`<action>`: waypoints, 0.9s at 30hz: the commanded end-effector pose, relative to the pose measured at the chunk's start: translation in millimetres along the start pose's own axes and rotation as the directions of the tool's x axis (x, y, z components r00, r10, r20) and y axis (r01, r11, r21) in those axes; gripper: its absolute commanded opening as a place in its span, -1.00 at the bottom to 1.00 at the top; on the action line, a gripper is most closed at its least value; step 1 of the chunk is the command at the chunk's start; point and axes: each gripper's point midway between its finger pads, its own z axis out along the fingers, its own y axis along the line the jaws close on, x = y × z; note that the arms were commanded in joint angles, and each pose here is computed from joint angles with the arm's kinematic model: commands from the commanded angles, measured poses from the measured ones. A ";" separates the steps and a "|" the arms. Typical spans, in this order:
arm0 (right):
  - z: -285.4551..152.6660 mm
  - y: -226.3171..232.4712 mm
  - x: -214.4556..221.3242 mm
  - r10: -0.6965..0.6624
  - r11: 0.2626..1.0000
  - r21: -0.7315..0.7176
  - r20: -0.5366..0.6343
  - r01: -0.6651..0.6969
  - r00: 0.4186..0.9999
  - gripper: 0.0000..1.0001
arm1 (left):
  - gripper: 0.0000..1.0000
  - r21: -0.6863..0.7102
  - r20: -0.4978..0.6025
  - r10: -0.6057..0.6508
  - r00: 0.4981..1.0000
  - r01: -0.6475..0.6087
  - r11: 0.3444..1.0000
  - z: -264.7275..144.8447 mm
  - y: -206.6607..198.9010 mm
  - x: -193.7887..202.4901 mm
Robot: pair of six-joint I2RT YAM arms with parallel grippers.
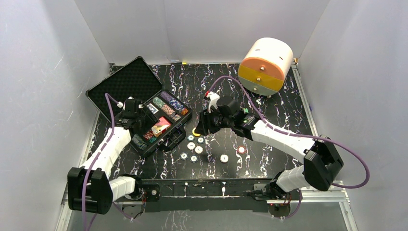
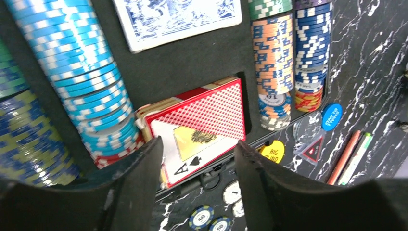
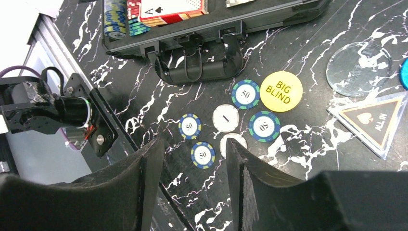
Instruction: Pack up texas hold em set
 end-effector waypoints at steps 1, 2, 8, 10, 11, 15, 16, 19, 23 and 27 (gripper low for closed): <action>-0.9 17.6 -12.6 -0.014 0.997 -0.078 0.047 0.018 0.999 0.15 | 0.20 -0.089 0.024 0.047 0.999 -0.045 0.995 -21.3 19.5 -3.9; -0.3 19.0 -11.8 -0.007 0.996 -0.087 0.048 0.011 0.999 0.15 | 0.23 -0.097 0.026 0.053 0.998 -0.050 0.994 -22.9 21.6 -4.1; 1.2 18.6 -5.9 -0.003 0.996 -0.091 0.034 0.006 0.999 0.11 | 0.22 -0.115 -0.002 0.041 0.999 -0.041 0.993 -18.6 27.1 3.8; 0.1 18.2 -6.4 -0.008 0.996 -0.086 0.036 0.011 0.999 0.07 | 0.14 -0.105 -0.011 0.033 0.999 -0.034 0.994 -14.4 24.4 5.0; -0.5 17.9 -6.8 -0.008 0.996 -0.084 0.038 0.011 0.999 0.05 | 0.08 -0.100 -0.017 0.030 0.999 -0.032 0.994 -12.5 23.2 5.8; -2.1 18.9 -7.0 -0.013 0.996 -0.084 0.040 0.016 0.999 0.00 | -0.15 -0.089 -0.024 0.020 1.000 -0.022 0.996 -6.4 20.7 7.4; -2.3 18.7 -6.9 -0.013 0.996 -0.083 0.040 0.016 0.999 -0.02 | -0.18 -0.088 -0.028 0.019 0.999 -0.021 0.996 -5.1 20.6 8.1; -2.0 18.4 -6.6 -0.012 0.997 -0.082 0.039 0.015 0.999 -0.04 | -0.23 -0.091 -0.037 0.019 0.999 -0.023 0.996 -0.5 22.2 10.7; -1.6 18.1 -6.4 -0.013 0.997 -0.081 0.037 0.016 0.999 -0.06 | -0.46 -0.077 -0.047 0.033 0.998 -0.037 0.996 5.8 21.7 13.9; -0.8 16.4 -6.0 -0.010 0.997 -0.071 0.033 0.012 0.999 -0.09 | -0.62 -0.029 -0.057 0.043 0.997 -0.045 0.999 13.0 15.1 17.0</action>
